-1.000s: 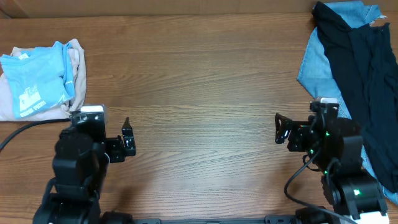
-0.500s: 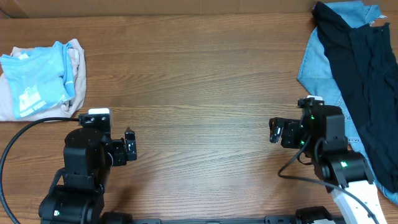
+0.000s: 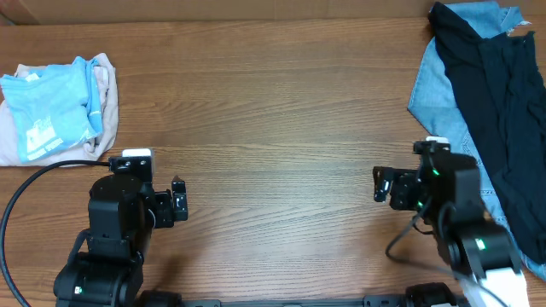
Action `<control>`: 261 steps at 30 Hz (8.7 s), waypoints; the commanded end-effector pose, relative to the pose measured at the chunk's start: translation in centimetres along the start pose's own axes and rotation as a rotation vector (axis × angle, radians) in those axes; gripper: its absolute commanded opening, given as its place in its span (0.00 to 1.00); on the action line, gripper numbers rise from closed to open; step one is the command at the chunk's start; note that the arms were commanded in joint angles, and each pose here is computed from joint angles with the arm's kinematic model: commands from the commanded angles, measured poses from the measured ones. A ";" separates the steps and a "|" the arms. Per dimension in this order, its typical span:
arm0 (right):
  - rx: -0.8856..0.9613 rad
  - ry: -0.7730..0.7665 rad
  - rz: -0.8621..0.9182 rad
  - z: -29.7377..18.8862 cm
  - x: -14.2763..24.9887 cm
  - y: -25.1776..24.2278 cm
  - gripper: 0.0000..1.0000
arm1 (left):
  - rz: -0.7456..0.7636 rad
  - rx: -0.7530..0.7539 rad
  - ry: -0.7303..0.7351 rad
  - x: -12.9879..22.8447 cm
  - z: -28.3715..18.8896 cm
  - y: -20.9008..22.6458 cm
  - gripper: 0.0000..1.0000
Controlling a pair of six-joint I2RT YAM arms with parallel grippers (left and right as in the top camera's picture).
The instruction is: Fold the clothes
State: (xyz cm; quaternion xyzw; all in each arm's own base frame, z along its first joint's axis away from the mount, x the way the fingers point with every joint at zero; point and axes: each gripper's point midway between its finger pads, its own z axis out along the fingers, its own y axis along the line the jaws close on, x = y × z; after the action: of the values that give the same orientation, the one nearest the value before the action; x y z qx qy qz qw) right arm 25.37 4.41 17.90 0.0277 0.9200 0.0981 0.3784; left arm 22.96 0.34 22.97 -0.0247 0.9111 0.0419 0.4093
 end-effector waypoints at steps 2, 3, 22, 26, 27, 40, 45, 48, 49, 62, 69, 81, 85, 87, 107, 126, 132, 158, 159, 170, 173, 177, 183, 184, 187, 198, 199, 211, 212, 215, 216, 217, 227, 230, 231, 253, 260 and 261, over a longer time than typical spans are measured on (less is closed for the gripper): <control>-0.021 -0.186 -0.127 -3.5 -2.4 0.6 1.00 | 0.014 -0.016 0.005 0.2 0.2 0.3 1.00; -0.025 -0.226 -0.148 -4.3 -2.8 0.7 1.00 | 0.014 -0.016 0.005 0.2 0.2 0.3 1.00; -0.163 -0.793 -0.250 -2.9 -0.9 1.5 1.00 | 0.014 -0.016 0.005 0.2 0.2 0.3 1.00; -0.101 -0.890 -0.226 -2.8 -1.2 0.2 1.00 | 0.014 -0.016 0.005 0.2 0.2 0.3 1.00; -0.077 -0.899 -0.218 -2.9 -1.3 -0.2 1.00 | 0.014 -0.016 0.005 0.2 0.2 0.3 1.00; -0.058 -0.746 -0.230 -0.2 1.3 -0.8 1.00 | 0.014 -0.016 0.005 0.2 0.2 0.3 1.00; -0.058 -0.747 -0.230 -0.2 1.2 -0.8 1.00 | 0.014 -0.016 0.005 0.2 0.2 0.3 1.00; -0.058 -0.749 -0.231 -0.2 1.2 -0.8 1.00 | 0.014 -0.016 0.005 0.2 0.2 0.3 1.00; -0.062 -0.746 -0.232 -0.2 1.2 -0.7 1.00 | 0.014 -0.016 0.005 0.2 0.2 0.3 1.00; -0.057 -0.729 -0.231 0.2 1.5 -0.9 1.00 | 0.014 -0.016 0.005 0.2 0.2 0.3 1.00; -0.057 -0.729 -0.231 0.2 1.5 -0.9 1.00 | 0.014 -0.016 0.004 0.2 0.2 0.3 1.00; -0.057 -0.729 -0.231 0.2 1.5 -0.9 1.00 | -0.002 -0.001 -0.052 1.9 -2.8 0.9 1.00; -0.057 -0.729 -0.231 0.2 1.5 -0.9 1.00 | -0.033 0.006 -0.097 3.4 -2.5 1.1 1.00; -0.057 -0.729 -0.231 0.1 1.5 -0.9 1.00 | -0.047 0.021 -0.128 4.1 -1.9 1.0 1.00; -0.057 -0.729 -0.231 0.2 1.5 -0.9 1.00 | -0.090 0.153 -0.675 2.7 3.6 -1.3 1.00; -0.057 -0.729 -0.231 0.2 1.5 -0.9 1.00 | -0.118 0.165 -0.645 4.4 6.0 -1.5 1.00; -0.057 -0.729 -0.231 0.2 1.5 -0.9 1.00 | -0.118 0.165 -0.645 4.4 6.0 -1.5 1.00; -0.057 -0.729 -0.231 0.2 1.5 -0.9 1.00 | -0.118 0.165 -0.644 4.4 6.0 -1.5 1.00; -0.057 -0.729 -0.231 0.2 1.5 -0.9 1.00 | -0.118 0.165 -0.645 4.4 6.0 -1.5 1.00; -0.057 -0.729 -0.231 0.2 1.5 -0.9 1.00 | -0.118 0.165 -0.645 4.4 6.0 -1.5 1.00; -0.057 -0.729 -0.231 0.2 1.5 -0.9 1.00 | -0.118 0.165 -0.645 4.4 6.0 -1.5 1.00; -0.057 -0.729 -0.231 0.2 1.5 -0.9 1.00 | -0.118 0.165 -0.645 4.4 6.0 -1.5 1.00; -0.057 -0.729 -0.231 0.2 1.5 -0.9 1.00 | -0.118 0.165 -0.645 4.4 6.0 -1.5 1.00; -0.057 -0.729 -0.231 0.2 1.5 -0.9 1.00 | -0.118 0.165 -0.645 4.4 6.0 -1.5 1.00; -0.057 -0.729 -0.231 0.2 1.5 -0.9 1.00 | -0.118 0.165 -0.645 4.4 6.0 -1.5 1.00; -0.057 -0.729 -0.231 0.2 1.5 -0.9 1.00 | -0.118 0.165 -0.645 4.4 6.0 -1.5 1.00; -0.057 -0.729 -0.231 0.2 1.5 -0.9 1.00 | -0.118 0.165 -0.645 4.4 6.0 -1.5 1.00; -0.057 -0.729 -0.231 0.2 1.5 -0.9 1.00 | -0.118 0.165 -0.645 4.4 6.0 -1.5 1.00; -0.057 -0.729 -0.231 0.2 1.5 -0.9 1.00 | -0.118 0.165 -0.645 4.4 6.0 -1.5 1.00; -0.057 -0.729 -0.231 0.2 1.5 -0.9 1.00 | -0.118 0.165 -0.645 4.4 6.0 -1.5 1.00; -0.057 -0.729 -0.231 0.2 1.5 -0.9 1.00 | -0.118 0.165 -0.645 4.4 6.0 -1.5 1.00; -0.057 -0.729 -0.231 0.2 1.5 -0.9 1.00 | -0.118 0.165 -0.645 4.4 6.0 -1.5 1.00; -0.057 -0.729 -0.231 0.2 1.5 -0.9 1.00 | -0.118 0.165 -0.645 4.4 6.0 -1.5 1.00; -0.057 -0.729 -0.231 0.2 1.5 -0.9 1.00 | -0.118 0.165 -0.645 4.4 6.0 -1.5 1.00; -0.057 -0.729 -0.231 0.2 1.5 -0.9 1.00 | -0.118 0.165 -0.644 4.4 6.0 -1.5 1.00; -0.057 -0.729 -0.231 0.2 1.5 -0.9 1.00 | -0.118 0.165 -0.645 4.4 6.0 -1.5 1.00; -0.057 -0.729 -0.231 0.2 1.5 -0.9 1.00 | -0.118 0.165 -0.645 4.4 6.0 -1.5 1.00; -0.057 -0.729 -0.231 0.2 1.5 -0.9 1.00 | -0.118 0.165 -0.645 4.4 6.0 -1.5 1.00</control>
State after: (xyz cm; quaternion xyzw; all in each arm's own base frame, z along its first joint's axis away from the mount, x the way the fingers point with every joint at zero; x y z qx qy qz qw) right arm 24.39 3.77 16.96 -0.0526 0.7176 0.0645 0.6914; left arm 24.63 -0.68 15.60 -0.0262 0.7351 -0.0461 0.6759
